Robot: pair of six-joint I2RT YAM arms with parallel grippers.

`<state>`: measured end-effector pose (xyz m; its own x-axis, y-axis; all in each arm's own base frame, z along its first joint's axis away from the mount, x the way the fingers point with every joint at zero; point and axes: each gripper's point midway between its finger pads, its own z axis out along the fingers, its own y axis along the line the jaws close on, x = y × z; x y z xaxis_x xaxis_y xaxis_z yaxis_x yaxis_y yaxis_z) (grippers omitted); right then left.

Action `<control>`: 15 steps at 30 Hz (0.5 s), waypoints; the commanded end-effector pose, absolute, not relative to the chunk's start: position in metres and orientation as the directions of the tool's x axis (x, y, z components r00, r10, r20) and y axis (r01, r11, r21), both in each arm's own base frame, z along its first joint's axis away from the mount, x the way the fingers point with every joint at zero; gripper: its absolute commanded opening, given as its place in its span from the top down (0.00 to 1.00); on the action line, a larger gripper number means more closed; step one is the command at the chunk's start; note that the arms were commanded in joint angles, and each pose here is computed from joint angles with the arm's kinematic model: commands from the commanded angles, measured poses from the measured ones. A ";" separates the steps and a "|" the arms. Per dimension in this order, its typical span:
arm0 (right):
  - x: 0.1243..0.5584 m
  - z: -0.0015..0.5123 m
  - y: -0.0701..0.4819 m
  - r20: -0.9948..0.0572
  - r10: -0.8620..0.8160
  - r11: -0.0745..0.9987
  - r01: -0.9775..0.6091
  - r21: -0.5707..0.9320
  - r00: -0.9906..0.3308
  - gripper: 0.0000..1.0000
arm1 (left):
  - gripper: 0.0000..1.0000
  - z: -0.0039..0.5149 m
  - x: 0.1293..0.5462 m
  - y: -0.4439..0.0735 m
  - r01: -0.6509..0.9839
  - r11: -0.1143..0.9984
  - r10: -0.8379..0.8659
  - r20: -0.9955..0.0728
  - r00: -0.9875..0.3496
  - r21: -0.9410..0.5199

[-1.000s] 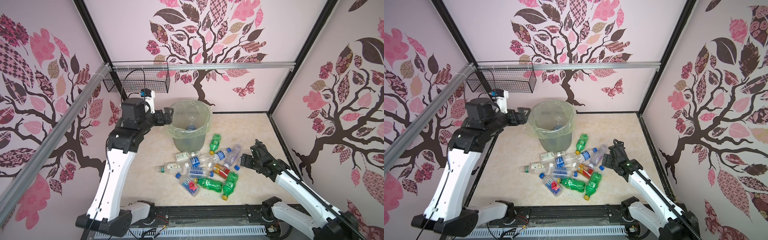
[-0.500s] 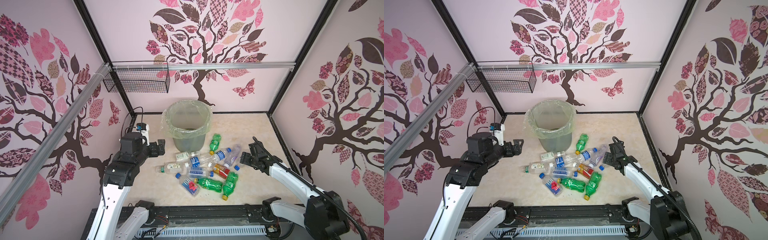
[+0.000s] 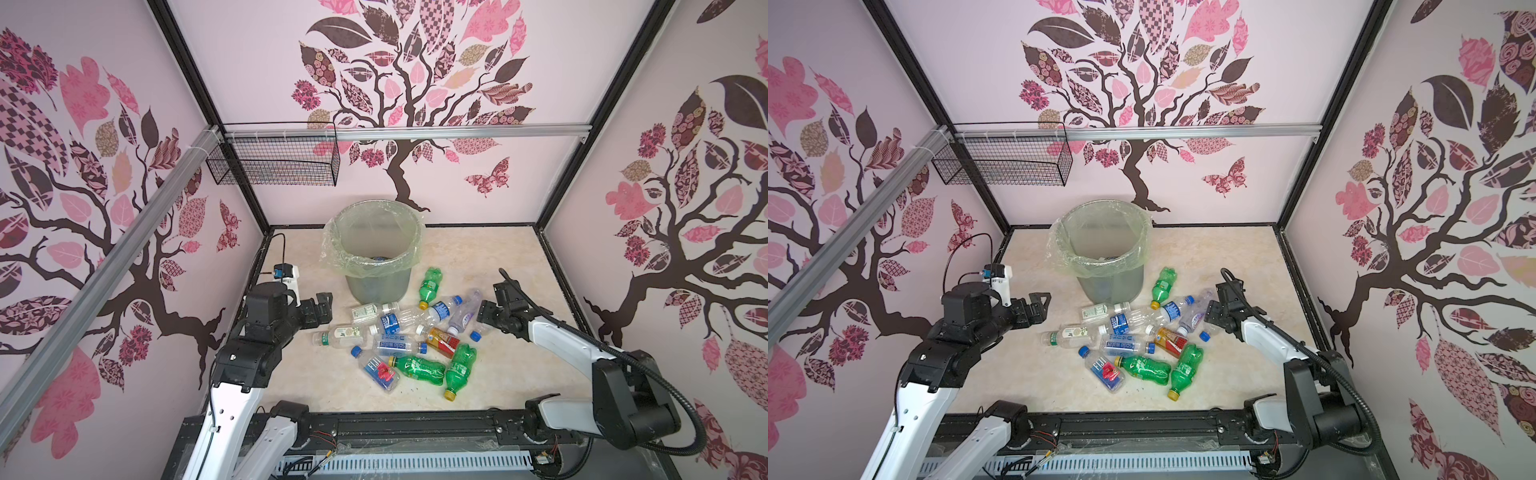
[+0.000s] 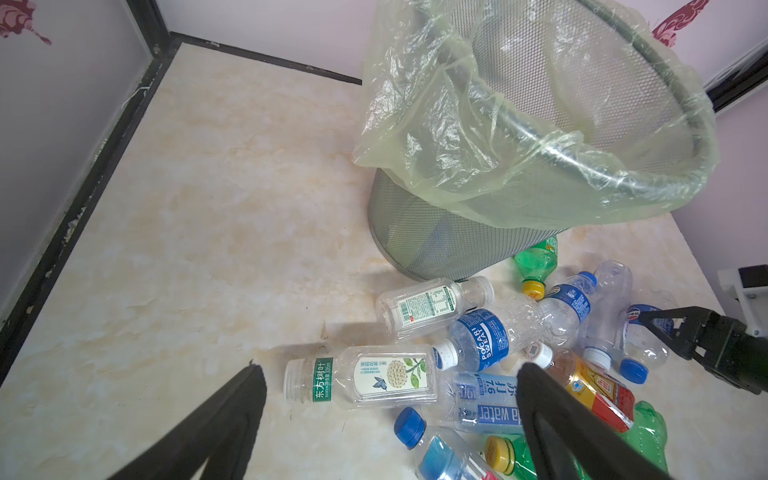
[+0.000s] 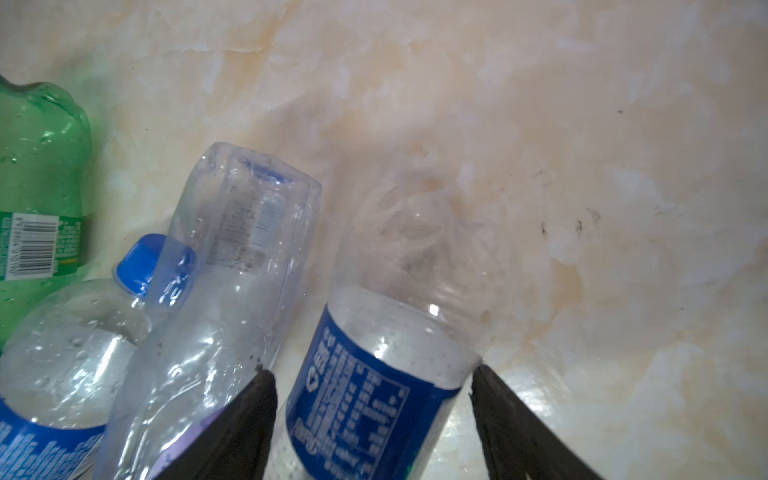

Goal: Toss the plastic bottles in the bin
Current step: 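Grasp a clear blue-labelled bottle with the right gripper and lift it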

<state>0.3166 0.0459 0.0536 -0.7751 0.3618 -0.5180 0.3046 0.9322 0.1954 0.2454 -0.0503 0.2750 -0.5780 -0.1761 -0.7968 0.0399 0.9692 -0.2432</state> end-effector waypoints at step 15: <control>0.321 0.028 0.033 -0.469 0.399 0.917 0.341 0.208 -0.788 0.41 | 0.02 0.257 0.248 -0.044 -0.013 0.970 -0.201 -0.776 -0.598 -0.241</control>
